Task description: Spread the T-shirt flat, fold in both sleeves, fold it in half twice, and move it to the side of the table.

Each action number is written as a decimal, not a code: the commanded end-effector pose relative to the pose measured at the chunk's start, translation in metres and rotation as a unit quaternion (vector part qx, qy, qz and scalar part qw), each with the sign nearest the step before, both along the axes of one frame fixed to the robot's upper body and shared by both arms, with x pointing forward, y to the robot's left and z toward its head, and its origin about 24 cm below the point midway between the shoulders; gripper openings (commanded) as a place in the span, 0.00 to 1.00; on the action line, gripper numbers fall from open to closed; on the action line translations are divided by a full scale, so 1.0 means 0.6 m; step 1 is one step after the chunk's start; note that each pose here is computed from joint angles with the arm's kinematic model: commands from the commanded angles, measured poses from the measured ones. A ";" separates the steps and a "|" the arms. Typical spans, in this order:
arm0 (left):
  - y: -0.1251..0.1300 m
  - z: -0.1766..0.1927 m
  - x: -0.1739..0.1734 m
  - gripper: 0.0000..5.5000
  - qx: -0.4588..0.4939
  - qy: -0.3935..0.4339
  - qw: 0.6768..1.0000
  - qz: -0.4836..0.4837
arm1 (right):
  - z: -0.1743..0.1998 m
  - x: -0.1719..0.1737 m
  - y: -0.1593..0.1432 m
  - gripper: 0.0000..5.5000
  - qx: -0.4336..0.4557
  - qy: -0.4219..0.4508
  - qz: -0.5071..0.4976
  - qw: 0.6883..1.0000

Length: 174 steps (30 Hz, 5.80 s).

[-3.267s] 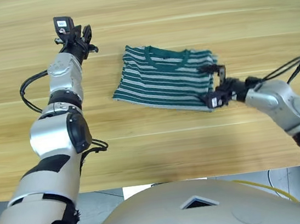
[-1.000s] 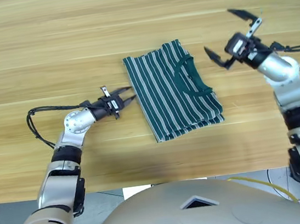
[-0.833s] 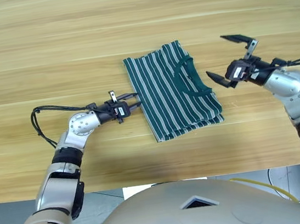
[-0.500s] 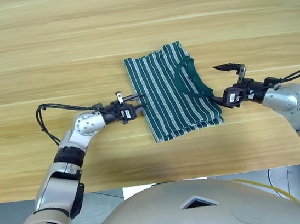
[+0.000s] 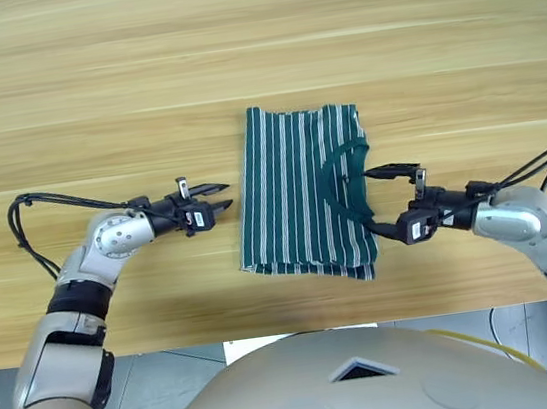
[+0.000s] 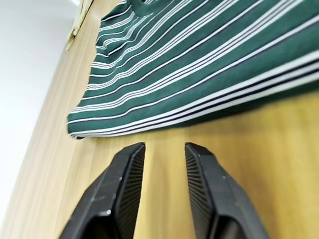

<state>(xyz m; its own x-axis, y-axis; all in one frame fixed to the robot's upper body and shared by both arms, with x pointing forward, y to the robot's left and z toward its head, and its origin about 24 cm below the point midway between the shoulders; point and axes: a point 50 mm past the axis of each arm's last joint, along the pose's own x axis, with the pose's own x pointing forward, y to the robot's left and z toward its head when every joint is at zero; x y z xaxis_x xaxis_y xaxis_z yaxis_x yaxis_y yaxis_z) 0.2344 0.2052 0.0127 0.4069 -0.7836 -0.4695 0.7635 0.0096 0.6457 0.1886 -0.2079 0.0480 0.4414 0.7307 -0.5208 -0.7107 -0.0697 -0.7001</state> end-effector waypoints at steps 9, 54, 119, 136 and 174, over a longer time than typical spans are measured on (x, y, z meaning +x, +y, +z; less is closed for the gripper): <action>0.036 0.018 -0.078 0.27 0.021 0.068 0.995 -0.063 | 0.055 0.003 -0.023 0.98 0.025 -0.043 -0.042 0.998; 0.003 -0.006 -0.124 0.27 0.068 0.111 0.981 -0.143 | -0.048 -0.086 0.001 0.61 -0.008 0.143 0.048 0.988; -0.041 0.027 -0.148 0.03 -0.008 0.103 0.971 -0.215 | -0.018 -0.099 0.007 0.04 0.012 0.118 0.095 0.988; -0.046 0.044 -0.123 0.03 -0.184 0.123 0.969 -0.114 | 0.020 -0.069 0.018 0.04 0.077 0.075 0.068 0.992; -0.043 0.038 0.082 0.03 -0.292 0.128 0.908 0.273 | 0.033 0.147 0.040 0.04 0.057 -0.070 -0.123 0.988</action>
